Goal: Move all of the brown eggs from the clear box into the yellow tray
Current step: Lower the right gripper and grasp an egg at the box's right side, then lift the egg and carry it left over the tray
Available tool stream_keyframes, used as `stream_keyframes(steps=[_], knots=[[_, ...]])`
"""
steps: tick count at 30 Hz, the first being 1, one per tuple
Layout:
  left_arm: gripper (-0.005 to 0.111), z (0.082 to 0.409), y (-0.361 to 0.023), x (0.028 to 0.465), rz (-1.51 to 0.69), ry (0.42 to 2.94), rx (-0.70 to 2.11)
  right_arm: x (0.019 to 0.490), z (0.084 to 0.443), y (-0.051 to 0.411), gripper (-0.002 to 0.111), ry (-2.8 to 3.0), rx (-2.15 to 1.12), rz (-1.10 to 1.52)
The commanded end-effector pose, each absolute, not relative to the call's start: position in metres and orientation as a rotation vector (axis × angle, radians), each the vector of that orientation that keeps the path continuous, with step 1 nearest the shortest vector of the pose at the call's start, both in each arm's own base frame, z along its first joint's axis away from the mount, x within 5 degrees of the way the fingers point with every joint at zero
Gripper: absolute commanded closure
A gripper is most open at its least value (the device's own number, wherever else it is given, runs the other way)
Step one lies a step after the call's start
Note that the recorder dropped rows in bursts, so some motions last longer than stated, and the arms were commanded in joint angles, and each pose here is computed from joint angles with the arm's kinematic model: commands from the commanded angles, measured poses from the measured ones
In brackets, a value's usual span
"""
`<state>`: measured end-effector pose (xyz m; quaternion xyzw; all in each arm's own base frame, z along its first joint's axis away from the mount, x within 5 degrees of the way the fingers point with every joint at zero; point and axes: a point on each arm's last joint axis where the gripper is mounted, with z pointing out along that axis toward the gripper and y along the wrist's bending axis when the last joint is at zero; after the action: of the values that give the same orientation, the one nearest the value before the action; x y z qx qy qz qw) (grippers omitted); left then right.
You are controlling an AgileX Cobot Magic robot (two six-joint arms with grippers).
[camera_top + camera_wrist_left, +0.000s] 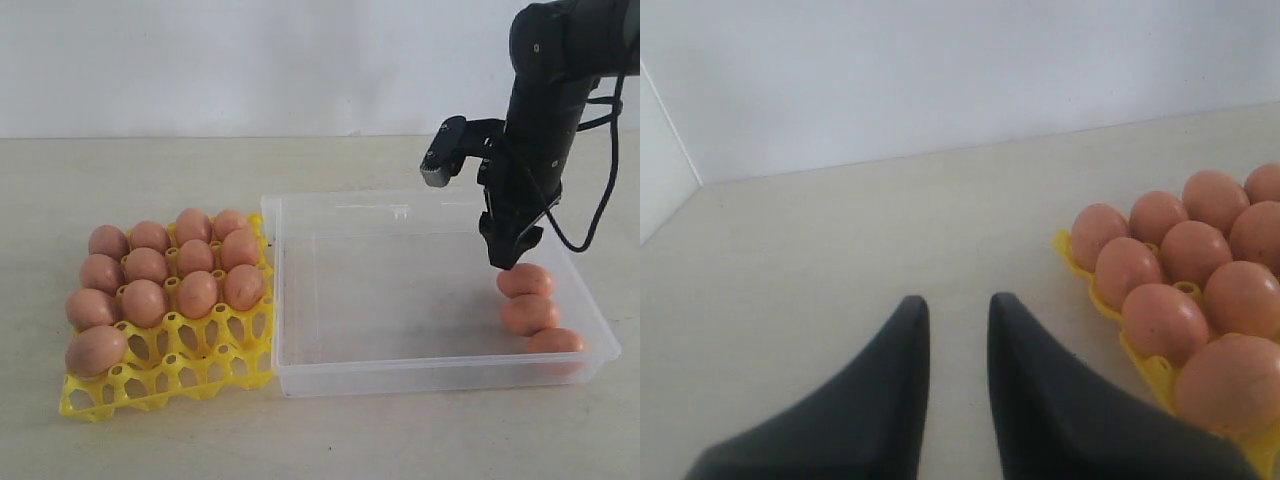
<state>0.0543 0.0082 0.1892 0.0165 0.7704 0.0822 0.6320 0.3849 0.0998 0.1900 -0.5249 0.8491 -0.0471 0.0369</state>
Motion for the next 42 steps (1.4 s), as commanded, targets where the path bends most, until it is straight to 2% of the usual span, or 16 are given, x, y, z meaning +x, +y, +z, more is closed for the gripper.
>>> stream_keyframes(steps=[1,21,28,30,32,33,34,39,42], knots=[[0.085,0.188,0.008,0.054,0.181,1.763,0.04,0.386,0.174,0.099,0.049,2.644,-1.646,-0.113],[0.085,0.188,0.008,0.054,0.181,1.763,0.04,0.39,0.147,0.094,0.049,2.688,-1.732,-0.177],[0.085,0.188,0.008,0.054,0.181,1.763,0.04,0.393,0.137,0.085,0.05,2.791,-1.588,-0.169],[0.085,0.188,0.008,0.054,0.181,1.763,0.04,0.394,0.137,0.085,0.064,2.816,-1.519,-0.174],[0.085,0.188,0.008,0.054,0.181,1.763,0.04,0.394,0.137,0.085,0.087,2.84,-1.47,-0.175],[0.085,0.188,0.008,0.054,0.181,1.763,0.04,0.394,0.137,0.085,0.102,2.851,-1.448,-0.176],[0.085,0.188,0.008,0.054,0.181,1.763,0.04,0.394,0.137,0.085,0.108,2.861,-1.425,-0.177],[0.085,0.188,0.008,0.054,0.181,1.763,0.04,0.394,0.141,0.087,0.109,2.898,-1.279,-0.16],[0.085,0.188,0.008,0.054,0.181,1.763,0.04,0.395,0.152,0.096,0.109,2.871,-1.132,-0.028]])
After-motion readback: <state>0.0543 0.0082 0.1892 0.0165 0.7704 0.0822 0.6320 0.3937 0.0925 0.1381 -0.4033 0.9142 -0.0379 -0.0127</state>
